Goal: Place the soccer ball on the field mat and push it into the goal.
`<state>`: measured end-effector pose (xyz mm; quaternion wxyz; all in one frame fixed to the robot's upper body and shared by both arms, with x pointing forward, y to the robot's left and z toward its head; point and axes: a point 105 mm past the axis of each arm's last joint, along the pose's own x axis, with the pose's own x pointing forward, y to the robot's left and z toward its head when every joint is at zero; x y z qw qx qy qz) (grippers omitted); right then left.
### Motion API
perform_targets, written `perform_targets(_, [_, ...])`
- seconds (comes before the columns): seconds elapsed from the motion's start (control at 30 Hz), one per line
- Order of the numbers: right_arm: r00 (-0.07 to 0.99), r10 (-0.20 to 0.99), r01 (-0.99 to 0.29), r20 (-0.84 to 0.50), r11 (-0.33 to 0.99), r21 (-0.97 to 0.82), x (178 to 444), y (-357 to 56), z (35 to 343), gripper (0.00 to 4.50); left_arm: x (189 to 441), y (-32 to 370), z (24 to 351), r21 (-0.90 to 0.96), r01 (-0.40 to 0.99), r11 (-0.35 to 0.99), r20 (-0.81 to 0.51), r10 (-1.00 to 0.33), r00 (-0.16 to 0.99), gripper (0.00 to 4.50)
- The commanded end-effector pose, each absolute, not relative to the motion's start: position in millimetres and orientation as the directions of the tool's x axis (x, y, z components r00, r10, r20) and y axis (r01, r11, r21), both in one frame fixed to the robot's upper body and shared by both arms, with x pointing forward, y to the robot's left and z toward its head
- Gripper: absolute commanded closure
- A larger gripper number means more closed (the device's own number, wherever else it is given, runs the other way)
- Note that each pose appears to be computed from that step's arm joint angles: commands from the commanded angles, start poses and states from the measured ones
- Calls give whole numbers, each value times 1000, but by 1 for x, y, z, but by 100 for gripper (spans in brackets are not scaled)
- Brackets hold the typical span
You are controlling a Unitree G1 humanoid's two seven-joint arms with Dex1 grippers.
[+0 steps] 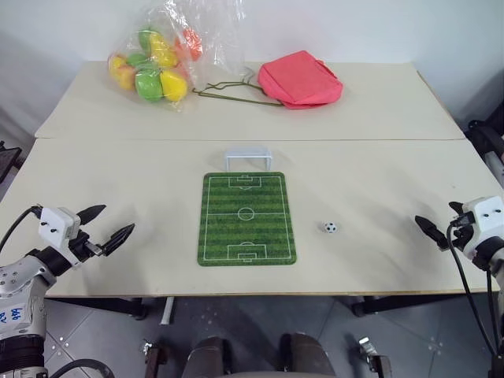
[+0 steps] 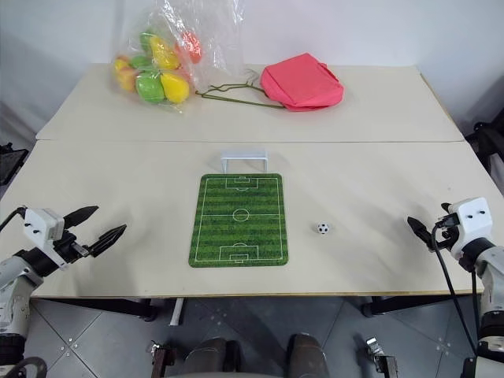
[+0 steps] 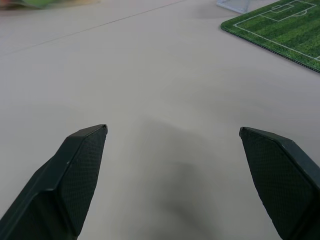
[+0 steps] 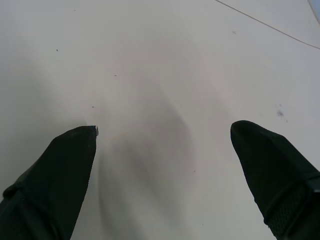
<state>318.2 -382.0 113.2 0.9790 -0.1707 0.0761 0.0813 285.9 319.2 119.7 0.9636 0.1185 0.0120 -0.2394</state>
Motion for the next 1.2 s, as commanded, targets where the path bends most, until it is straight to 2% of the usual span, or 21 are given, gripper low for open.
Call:
perform_targets(0.03, [984, 130, -165, -118, 917, -362, 319, -387, 138, 2, 282, 316, 135, 249, 476, 844, -40, -482, 875, 0])
perform_targets(0.13, [983, 135, -170, -120, 918, -359, 319, -386, 140, 2, 285, 317, 138, 191, 447, 874, -15, -453, 892, 0])
perform_targets(0.27, [980, 149, -187, -130, 913, -363, 319, -384, 144, 2, 286, 317, 141, 211, 445, 870, -18, -452, 892, 0])
perform_targets(0.4, [965, 210, -254, -158, 901, -351, 329, -369, 159, 2, 289, 310, 139, 205, 455, 867, -51, -454, 889, 0])
perform_targets(0.47, [944, 279, -326, -177, 877, -353, 336, -349, 172, 2, 287, 300, 141, 180, 505, 844, -48, -505, 862, 0])
perform_targets(0.53, [878, 435, -478, -198, 805, -350, 337, -312, 185, 2, 286, 289, 146, 174, 562, 808, -25, -567, 823, 0])
perform_targets(0.63, [729, 616, -684, -299, 642, -347, 328, -264, 183, 2, 284, 277, 152, 202, 622, 756, 17, -638, 770, 0])
perform_targets(0.73, [575, 727, -816, -376, 473, -332, 318, -226, 178, 2, 278, 267, 154, 230, 687, 690, 43, -712, 701, 0])
perform_targets(0.8, [519, 754, -852, -403, 415, -319, 316, -217, 176, 2, 274, 263, 154, 231, 720, 655, 56, -748, 662, 0])
perform_targets(0.93, [337, 807, -933, -485, 216, -289, 314, -186, 159, 2, 255, 254, 152, 218, 826, 520, 92, -853, 513, 0])
perform_targets(1.07, [255, 799, -958, -544, 134, -252, 321, -179, 138, 2, 257, 253, 153, 234, 812, 535, 102, -844, 526, 0])
perform_targets(1.2, [235, 797, -964, -556, 118, -238, 328, -176, 126, 2, 252, 251, 150, 227, 810, 541, 101, -840, 533, 0])
